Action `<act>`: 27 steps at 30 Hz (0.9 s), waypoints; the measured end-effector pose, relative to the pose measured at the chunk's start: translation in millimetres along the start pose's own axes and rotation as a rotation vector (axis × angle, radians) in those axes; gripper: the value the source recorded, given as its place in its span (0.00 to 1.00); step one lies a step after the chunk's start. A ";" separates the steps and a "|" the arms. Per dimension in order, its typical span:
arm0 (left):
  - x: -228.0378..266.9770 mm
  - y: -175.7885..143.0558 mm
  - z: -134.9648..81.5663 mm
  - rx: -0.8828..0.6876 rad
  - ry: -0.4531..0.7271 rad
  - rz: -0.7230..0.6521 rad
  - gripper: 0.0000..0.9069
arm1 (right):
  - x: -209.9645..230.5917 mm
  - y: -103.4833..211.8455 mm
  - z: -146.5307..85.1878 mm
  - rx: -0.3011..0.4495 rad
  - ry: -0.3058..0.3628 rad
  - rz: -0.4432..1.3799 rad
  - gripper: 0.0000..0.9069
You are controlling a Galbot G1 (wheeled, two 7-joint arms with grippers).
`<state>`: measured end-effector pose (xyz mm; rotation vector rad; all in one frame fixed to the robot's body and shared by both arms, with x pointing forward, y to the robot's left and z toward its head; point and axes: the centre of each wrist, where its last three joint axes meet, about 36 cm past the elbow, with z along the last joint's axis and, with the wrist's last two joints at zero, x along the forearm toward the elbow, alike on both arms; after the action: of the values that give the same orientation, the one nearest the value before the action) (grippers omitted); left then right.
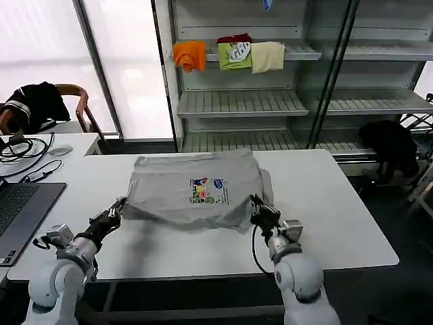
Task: Fold and organize the clothes.
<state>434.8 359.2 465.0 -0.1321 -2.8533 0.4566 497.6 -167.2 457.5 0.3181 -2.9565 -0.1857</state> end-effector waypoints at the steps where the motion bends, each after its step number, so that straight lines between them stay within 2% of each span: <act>1: -4.6 1.5 -1.5 0.002 -0.001 0.000 0.00 | -6.5 -0.9 -1.1 0.002 -0.001 0.002 0.00; 13: -52.2 14.9 -2.3 0.002 0.024 -0.015 0.01 | -66.6 -14.1 1.2 0.039 0.031 0.037 0.00; 16: -60.5 17.1 0.1 -0.007 0.037 -0.021 0.06 | -77.4 -16.5 2.0 0.054 0.037 0.043 0.00; 17: -62.6 17.4 0.6 -0.010 0.040 -0.022 0.63 | -80.5 -17.5 2.0 0.058 0.039 0.045 0.00; 18: -65.2 18.3 1.4 -0.014 0.045 -0.024 1.00 | -83.7 -18.8 2.5 0.062 0.041 0.049 1.00; 23: -74.9 20.6 3.8 -0.031 0.061 -0.042 1.00 | -96.0 -25.9 2.8 0.072 0.048 0.068 1.00; 27: -78.7 21.2 4.8 -0.048 0.061 -0.051 1.00 | -101.9 -28.8 1.1 0.078 0.027 0.073 1.00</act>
<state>510.5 367.8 435.9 -0.0806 -2.8021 0.3671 601.5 -172.6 437.4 0.2200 -2.9477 -0.0573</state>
